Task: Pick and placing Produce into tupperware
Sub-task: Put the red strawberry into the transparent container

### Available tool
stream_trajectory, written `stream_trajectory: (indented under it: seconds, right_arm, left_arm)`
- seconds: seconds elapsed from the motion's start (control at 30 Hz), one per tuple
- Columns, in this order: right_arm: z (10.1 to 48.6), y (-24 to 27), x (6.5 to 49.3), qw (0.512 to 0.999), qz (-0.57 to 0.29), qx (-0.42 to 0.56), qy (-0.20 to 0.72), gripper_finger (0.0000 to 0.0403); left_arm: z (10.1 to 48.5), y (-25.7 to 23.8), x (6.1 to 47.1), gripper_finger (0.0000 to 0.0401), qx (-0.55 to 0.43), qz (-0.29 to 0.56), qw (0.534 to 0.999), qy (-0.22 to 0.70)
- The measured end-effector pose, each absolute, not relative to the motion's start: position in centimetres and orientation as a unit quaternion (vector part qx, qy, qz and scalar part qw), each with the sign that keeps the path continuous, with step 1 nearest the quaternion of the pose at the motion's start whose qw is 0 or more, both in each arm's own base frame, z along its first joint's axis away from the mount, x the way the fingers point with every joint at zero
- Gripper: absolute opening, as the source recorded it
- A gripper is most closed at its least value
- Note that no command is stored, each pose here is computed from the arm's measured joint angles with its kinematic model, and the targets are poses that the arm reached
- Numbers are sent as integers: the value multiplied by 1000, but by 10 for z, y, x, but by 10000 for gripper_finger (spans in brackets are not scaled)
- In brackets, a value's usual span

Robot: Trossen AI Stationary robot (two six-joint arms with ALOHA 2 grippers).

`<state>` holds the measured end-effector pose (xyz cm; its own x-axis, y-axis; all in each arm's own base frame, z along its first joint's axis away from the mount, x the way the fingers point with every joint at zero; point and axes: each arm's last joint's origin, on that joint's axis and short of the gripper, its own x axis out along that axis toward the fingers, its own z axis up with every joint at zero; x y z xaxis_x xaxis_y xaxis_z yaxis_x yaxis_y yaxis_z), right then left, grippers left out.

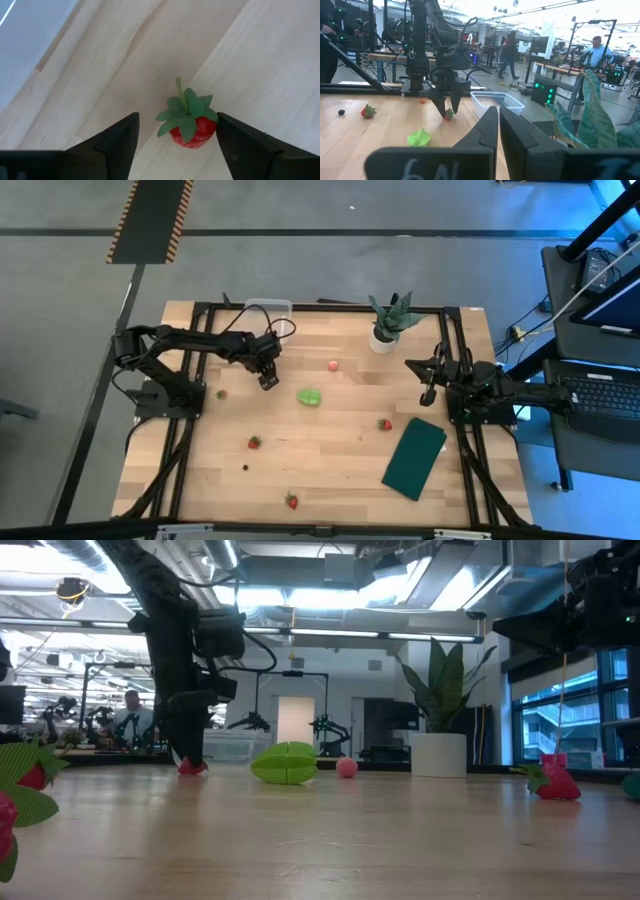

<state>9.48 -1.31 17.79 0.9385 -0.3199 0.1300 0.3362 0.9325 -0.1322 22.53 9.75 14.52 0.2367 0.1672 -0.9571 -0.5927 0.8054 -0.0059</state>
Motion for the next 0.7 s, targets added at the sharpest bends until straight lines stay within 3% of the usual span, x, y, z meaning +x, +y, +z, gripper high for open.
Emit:
stream_trajectory:
  seconds: [0.7]
  right_arm:
    - [178,-13,95,982,-167,-76,-53,22]
  left_arm:
    - [139,98,227,252,-189,249,759,571]
